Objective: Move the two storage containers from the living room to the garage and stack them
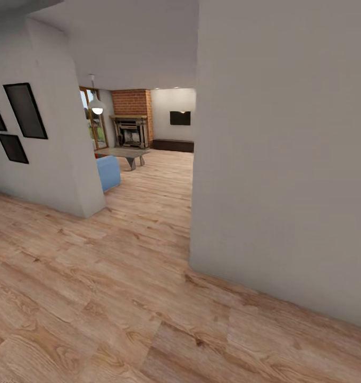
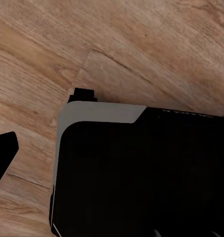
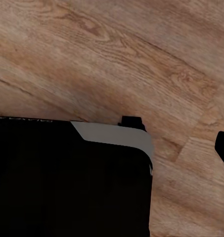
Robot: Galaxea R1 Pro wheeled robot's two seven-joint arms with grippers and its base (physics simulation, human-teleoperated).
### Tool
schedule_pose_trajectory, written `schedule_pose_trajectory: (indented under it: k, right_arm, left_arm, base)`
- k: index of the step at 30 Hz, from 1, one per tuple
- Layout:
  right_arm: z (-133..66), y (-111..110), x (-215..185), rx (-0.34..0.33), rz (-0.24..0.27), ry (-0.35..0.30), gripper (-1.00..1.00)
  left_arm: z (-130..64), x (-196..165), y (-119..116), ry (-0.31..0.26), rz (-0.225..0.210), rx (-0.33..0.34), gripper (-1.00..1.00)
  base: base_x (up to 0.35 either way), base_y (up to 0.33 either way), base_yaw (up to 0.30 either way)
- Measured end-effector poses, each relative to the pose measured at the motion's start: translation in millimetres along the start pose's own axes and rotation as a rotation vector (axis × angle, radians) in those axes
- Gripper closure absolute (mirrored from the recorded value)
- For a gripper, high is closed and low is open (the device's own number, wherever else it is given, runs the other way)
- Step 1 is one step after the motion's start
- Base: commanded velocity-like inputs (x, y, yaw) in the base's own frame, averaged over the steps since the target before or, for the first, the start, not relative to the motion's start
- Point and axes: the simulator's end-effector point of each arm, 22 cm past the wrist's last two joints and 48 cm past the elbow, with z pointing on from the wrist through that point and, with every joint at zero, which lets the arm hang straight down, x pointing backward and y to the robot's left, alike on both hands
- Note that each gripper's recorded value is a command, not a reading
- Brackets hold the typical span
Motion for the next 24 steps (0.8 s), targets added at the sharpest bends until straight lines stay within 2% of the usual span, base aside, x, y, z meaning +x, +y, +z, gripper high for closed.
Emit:
schedule_pose_trajectory:
  k: [24]
  right_arm:
    - [0.0,0.1,-0.3,0.0,0.0,-0.001,-1.0]
  left_arm:
    - [0.0,0.0,0.0,0.0,0.0,0.0,-1.0]
  base:
    - [0.322,0.0,0.268]
